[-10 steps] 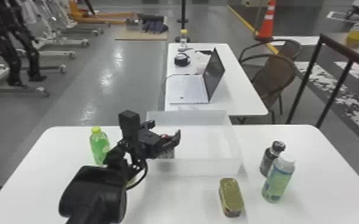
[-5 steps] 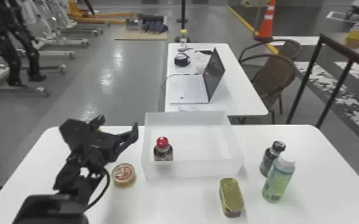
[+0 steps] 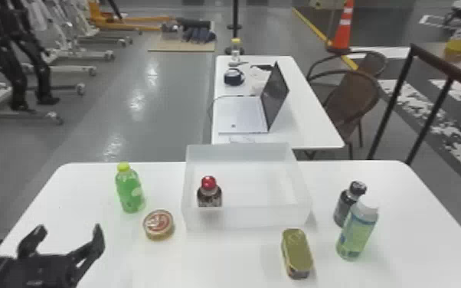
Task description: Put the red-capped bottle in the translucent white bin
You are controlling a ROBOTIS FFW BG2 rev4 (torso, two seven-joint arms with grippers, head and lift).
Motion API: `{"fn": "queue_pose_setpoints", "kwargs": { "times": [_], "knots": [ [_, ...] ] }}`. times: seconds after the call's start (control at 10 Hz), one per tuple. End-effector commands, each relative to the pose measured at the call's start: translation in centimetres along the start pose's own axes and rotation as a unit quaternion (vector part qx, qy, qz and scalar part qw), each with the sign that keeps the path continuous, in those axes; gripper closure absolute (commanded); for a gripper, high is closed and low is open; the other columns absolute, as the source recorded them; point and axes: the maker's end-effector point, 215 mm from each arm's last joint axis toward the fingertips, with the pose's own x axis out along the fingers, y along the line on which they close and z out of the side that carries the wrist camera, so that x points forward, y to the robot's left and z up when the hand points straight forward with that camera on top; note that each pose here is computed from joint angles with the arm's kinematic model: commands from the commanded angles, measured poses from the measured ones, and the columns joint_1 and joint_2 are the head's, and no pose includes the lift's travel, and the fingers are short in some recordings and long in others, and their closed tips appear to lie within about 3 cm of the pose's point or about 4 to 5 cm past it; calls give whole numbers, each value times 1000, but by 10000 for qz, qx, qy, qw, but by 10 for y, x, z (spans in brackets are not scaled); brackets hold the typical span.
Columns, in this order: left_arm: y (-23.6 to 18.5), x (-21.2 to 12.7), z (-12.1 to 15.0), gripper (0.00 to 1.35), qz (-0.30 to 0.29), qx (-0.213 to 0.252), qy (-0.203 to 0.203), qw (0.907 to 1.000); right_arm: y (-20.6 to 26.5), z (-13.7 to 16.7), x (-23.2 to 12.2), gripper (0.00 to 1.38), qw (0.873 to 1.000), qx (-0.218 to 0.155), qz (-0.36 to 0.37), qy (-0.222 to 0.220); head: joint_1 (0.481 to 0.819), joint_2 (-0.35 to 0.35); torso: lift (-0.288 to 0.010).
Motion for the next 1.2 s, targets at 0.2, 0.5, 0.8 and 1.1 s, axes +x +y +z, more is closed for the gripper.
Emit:
{"fn": "queue_pose_setpoints", "kwargs": {
  "times": [0.2,0.5,0.8,1.1],
  "knots": [
    [54,-90,-46,162,405,810,289,9955,-4,-1,-5,206,10000,-3,-85,28,549,0,-100],
    [46,-113,-77,162,385,650,305,9967,-3,-1,-7,206,10000,-5,-90,35,549,0,-100],
    [31,-111,-79,162,339,389,229,9984,-4,-3,-8,206,9999,-12,-97,57,549,0,-100],
    [27,-111,-82,162,339,345,263,9985,-4,-2,-7,206,9999,-17,-93,49,549,0,-100]
  ]
}}
